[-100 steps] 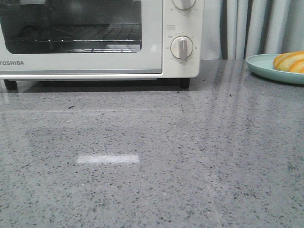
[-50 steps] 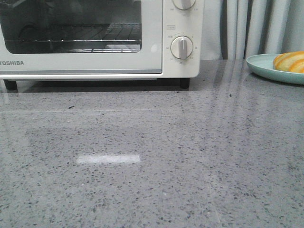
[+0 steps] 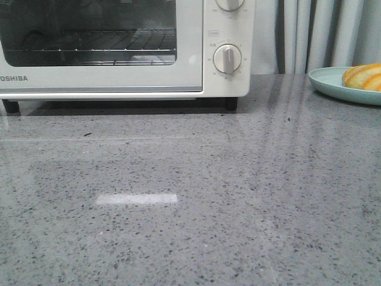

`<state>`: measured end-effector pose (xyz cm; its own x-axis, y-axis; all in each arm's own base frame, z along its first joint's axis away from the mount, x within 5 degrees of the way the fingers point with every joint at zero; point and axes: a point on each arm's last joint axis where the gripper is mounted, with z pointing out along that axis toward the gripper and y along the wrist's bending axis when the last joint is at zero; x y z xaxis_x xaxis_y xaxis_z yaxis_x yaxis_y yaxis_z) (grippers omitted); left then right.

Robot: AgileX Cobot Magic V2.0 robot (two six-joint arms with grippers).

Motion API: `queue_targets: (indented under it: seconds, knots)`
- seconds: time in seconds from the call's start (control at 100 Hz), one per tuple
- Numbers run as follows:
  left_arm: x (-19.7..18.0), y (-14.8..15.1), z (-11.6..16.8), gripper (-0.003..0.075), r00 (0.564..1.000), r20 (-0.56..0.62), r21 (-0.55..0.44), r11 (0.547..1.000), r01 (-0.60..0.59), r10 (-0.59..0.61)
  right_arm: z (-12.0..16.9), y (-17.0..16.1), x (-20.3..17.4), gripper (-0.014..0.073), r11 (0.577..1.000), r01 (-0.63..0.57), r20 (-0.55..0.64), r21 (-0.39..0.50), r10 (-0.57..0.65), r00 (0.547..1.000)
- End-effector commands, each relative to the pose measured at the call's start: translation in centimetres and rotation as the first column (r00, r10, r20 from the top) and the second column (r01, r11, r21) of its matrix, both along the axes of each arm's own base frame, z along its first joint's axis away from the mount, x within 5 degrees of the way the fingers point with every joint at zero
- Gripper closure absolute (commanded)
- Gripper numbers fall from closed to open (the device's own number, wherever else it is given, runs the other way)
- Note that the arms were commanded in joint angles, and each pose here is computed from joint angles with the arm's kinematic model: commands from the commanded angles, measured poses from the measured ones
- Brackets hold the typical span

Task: Put bread in oven

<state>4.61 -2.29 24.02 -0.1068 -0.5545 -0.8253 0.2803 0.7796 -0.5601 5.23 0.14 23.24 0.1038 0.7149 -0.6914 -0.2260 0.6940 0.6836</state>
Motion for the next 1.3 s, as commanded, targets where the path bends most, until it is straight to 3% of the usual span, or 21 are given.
queue_targets:
  seconds: [0.0, 0.16, 0.3, 0.48, 0.66, 0.79, 1.0, 1.29]
  knots:
    - [-0.3, -0.3, 4.0, 0.0742, 0.995, 0.090, 0.134, 0.991, 0.020, -0.032, 3.1, 0.3, -0.6, 0.0645, 0.986, 0.008, 0.072, -0.169, 0.005, 0.997]
    - [1.8, -1.5, 9.3, 0.0741, 0.985, 0.085, 0.406, 0.908, 0.100, -0.147, 5.5, 0.9, -1.0, 0.0645, 0.857, -0.034, -0.051, -0.515, 0.009, 0.999]
    - [5.8, -2.5, 12.6, 0.0741, 0.973, 0.005, 0.503, 0.841, 0.197, -0.230, 7.2, 0.7, -0.1, 0.0645, 0.763, -0.003, -0.062, -0.647, -0.048, 0.997]
    - [10.6, -3.6, 15.5, 0.0742, 0.967, -0.018, 0.510, 0.829, 0.228, -0.255, 7.9, 0.9, 1.4, 0.0645, 0.747, -0.036, -0.114, -0.664, -0.054, 0.992]
    - [14.0, -5.8, 16.6, 0.0742, 0.938, -0.020, 0.613, 0.737, 0.284, -0.346, 7.8, 1.0, 1.6, 0.0645, 0.745, -0.046, -0.130, -0.665, -0.054, 0.990]
    - [16.1, -6.6, 16.6, 0.0742, 0.944, -0.033, 0.610, 0.741, 0.280, -0.329, 7.5, 1.0, 1.6, 0.0645, 0.742, -0.065, -0.160, -0.667, -0.057, 0.986]
    - [19.0, -6.2, 15.6, 0.0741, 0.979, -0.030, 0.609, 0.773, 0.180, -0.204, 6.6, 0.9, 1.5, 0.0645, 0.738, -0.131, -0.257, -0.662, -0.060, 0.965]
    - [20.5, -6.6, 13.9, 0.0742, 0.975, -0.090, 0.639, 0.739, 0.214, -0.204, 6.6, 1.1, 1.4, 0.0645, 0.757, -0.147, -0.266, -0.637, -0.037, 0.963]
